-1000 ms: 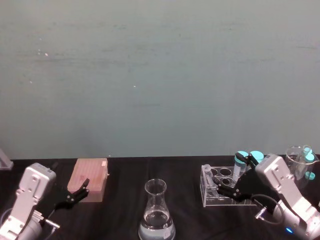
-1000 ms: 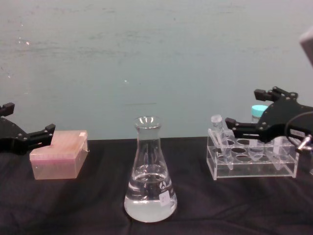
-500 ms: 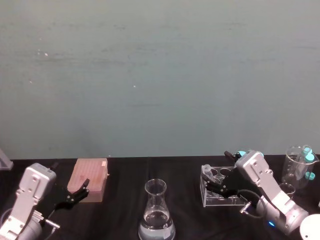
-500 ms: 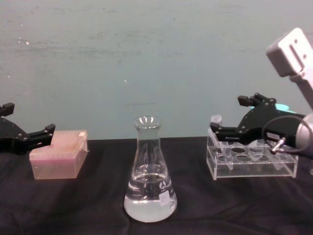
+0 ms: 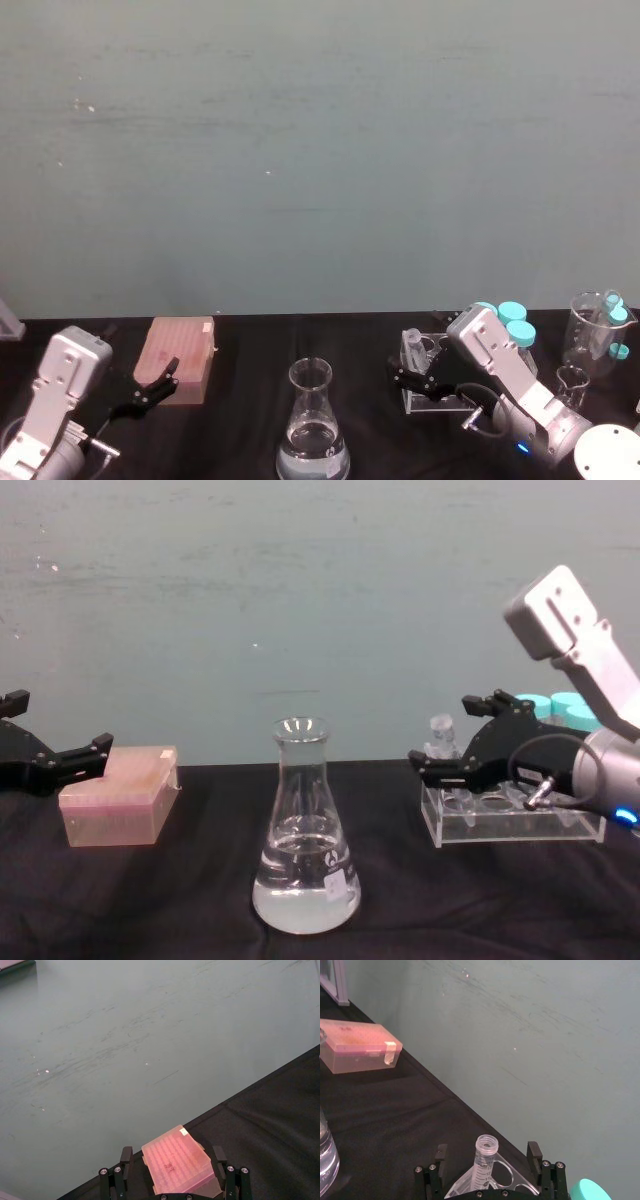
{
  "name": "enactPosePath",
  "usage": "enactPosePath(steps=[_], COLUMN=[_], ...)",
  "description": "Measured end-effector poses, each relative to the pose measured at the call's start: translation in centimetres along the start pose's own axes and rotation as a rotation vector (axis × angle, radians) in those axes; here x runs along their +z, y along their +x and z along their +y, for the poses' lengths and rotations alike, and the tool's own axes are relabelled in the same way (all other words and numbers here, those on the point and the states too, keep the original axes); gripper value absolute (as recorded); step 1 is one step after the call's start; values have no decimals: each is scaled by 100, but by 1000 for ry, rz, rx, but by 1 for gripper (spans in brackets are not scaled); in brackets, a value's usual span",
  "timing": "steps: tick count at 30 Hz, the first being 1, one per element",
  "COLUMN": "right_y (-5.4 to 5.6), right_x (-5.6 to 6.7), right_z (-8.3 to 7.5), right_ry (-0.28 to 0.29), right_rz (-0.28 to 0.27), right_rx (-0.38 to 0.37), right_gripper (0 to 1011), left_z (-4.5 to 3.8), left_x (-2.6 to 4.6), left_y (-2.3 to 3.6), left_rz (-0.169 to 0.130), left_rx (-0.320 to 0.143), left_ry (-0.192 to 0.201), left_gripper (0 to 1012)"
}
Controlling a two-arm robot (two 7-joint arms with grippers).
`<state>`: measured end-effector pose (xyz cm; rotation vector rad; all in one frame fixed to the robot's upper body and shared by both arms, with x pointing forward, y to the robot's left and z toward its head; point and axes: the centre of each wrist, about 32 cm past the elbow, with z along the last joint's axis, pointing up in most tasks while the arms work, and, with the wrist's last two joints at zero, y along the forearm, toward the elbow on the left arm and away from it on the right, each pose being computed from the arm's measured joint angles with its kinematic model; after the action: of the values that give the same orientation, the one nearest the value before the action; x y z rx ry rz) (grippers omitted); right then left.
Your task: Pour the liquid from the test tube into the beaker using one hand.
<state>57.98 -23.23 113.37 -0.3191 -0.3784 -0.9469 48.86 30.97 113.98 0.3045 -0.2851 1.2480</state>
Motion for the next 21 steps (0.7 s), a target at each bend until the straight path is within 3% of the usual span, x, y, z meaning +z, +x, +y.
enactPosePath(steps=[21], right_y=[-45], right_x=[-48], right_z=[70], right_ry=[-8], right_rz=[-14], right_rx=[-15], right_gripper=[1000], left_z=[0], left_x=[0], left_y=[0], left_rz=[0], left_rx=[0], left_ry=[0], left_gripper=[1000])
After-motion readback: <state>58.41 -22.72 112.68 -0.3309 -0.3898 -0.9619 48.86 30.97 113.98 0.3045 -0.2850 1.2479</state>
